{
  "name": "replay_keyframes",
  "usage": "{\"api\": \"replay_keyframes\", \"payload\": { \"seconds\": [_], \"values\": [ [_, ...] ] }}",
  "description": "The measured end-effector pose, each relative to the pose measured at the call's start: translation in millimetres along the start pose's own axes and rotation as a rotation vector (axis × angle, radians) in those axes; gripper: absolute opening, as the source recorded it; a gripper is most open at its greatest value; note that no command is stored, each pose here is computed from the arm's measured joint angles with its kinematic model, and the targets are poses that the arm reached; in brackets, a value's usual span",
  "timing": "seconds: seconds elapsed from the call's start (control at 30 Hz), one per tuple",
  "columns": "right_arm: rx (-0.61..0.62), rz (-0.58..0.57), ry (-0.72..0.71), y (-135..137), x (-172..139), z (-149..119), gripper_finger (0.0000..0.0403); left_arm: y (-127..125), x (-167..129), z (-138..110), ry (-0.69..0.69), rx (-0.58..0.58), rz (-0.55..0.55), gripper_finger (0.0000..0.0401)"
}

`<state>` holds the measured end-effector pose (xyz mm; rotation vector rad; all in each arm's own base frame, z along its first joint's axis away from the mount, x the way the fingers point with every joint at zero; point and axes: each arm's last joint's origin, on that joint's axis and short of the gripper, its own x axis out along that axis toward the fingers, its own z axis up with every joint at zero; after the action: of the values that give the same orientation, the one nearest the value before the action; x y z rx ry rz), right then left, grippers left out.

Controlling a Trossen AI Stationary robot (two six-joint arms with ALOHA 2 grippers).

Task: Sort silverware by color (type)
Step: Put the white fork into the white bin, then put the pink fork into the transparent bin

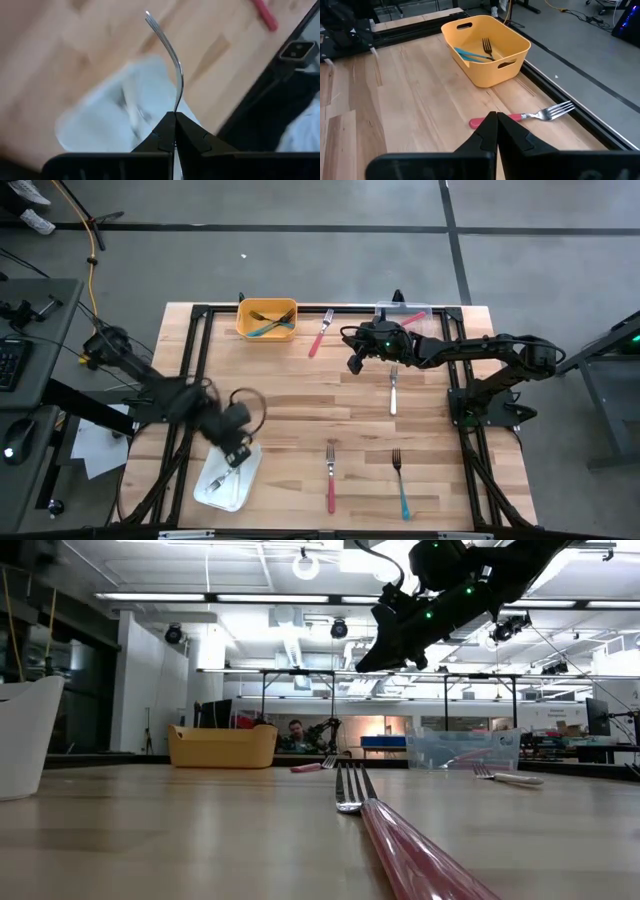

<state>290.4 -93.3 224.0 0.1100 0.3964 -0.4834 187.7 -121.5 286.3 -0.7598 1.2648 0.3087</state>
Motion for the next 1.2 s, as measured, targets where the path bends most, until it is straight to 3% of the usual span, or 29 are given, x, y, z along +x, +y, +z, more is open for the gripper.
{"api": "replay_keyframes", "payload": {
  "seconds": [0.2,0.4,0.7,0.93,1.2],
  "values": [
    [0.000,0.000,0.000,0,0,0,0.0000,5,21,-42,0.020,-0.189,0.077,0.0000],
    [-0.001,0.000,0.007,0,0,-1,0.0000,17,48,-54,-0.018,-0.208,0.080,0.0000],
    [-0.008,-0.002,0.025,0,0,-2,0.0000,37,69,-56,-0.077,-0.150,0.153,0.0001],
    [-0.022,0.008,0.040,4,-1,-4,0.0000,31,73,-56,-0.044,-0.079,0.079,0.0032],
    [-0.087,0.066,0.157,34,-27,-12,0.0018,21,63,-47,-0.122,0.099,0.045,0.0060]
  ]
}}
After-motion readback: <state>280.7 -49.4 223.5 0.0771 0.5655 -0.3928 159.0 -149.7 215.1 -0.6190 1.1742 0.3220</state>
